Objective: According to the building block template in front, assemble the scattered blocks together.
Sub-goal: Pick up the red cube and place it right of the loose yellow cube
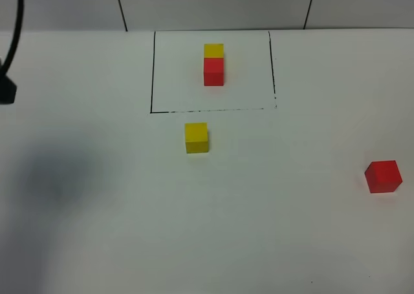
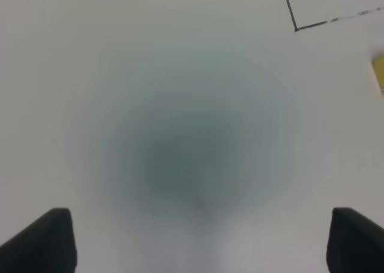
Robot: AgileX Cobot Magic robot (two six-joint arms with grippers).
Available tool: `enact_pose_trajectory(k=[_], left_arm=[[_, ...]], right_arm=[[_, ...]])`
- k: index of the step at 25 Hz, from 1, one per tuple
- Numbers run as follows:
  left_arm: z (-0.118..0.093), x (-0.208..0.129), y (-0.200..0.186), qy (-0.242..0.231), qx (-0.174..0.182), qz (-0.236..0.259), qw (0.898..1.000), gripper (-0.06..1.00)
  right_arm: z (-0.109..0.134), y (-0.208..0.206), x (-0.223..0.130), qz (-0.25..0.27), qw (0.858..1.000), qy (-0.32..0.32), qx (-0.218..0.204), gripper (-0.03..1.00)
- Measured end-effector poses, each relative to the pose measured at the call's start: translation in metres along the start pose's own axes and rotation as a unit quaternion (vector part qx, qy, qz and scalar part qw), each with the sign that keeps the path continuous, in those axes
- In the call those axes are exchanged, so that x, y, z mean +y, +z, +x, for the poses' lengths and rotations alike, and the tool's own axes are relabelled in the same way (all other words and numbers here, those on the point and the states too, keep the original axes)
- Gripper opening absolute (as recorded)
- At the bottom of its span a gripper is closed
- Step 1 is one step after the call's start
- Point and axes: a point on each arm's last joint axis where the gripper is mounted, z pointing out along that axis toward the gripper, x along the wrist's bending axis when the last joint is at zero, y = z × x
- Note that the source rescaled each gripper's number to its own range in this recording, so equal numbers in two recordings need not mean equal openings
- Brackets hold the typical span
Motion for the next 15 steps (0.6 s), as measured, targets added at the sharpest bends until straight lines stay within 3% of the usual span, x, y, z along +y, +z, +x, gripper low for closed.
enact_pose_trajectory(k=[6, 15], left_arm=[[-0.006, -0.065, -0.038, -0.034, 0.005, -0.045, 0.998, 0.79], [-0.015, -0.152, -0.058, -0.06, 0.004, -0.106, 0.993, 0.76]], right_arm=[[0.0, 0.0, 0.0, 0.0, 1.0, 0.0, 0.0, 0.76], [0.0, 0.0, 0.0, 0.0, 1.0, 0.003, 0.0, 0.76]])
